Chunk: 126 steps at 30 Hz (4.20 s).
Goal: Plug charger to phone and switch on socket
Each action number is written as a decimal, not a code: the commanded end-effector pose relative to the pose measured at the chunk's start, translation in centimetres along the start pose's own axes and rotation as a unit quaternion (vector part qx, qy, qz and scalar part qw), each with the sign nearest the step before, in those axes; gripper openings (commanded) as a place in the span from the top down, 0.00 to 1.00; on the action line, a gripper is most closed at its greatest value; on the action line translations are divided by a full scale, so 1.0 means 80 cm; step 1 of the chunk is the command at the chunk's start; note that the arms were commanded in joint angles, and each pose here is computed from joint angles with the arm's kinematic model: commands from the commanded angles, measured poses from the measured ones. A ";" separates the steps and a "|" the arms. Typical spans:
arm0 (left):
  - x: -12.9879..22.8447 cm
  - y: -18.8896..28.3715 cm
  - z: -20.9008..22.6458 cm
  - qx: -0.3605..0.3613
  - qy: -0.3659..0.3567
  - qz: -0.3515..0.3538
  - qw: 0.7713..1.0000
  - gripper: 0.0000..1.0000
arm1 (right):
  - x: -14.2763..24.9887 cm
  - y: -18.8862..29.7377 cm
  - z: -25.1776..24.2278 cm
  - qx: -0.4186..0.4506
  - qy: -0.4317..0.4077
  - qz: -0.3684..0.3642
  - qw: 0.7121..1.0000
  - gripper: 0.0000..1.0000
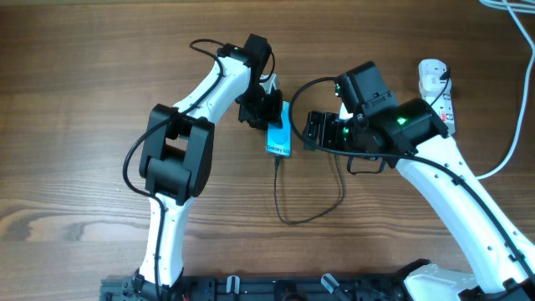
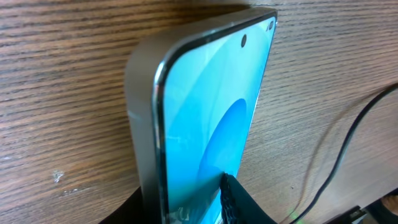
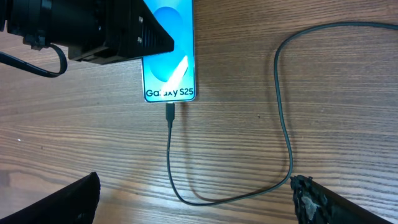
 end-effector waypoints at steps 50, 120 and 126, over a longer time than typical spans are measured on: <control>0.053 0.367 0.029 -0.045 0.002 -0.414 0.909 0.00 | -0.057 0.057 -0.426 0.250 -0.359 -0.041 0.898 0.01; 0.053 0.367 0.029 -0.045 0.002 -0.414 0.909 0.00 | -0.055 -0.134 -0.486 0.161 -0.332 0.038 0.929 0.00; 0.053 0.367 0.029 -0.045 0.002 -0.414 0.909 0.00 | -0.055 -0.135 -0.481 0.146 -0.333 0.040 0.931 0.00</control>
Point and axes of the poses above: each gripper's point midway between its finger pads, its own y axis back along the fingers, its own z axis along the line the jaws close on, x = y × z, the point moved 3 cm from there along y, back along the fingers, and after that the axes turned 14 degrees about y, right-handed, at the moved point
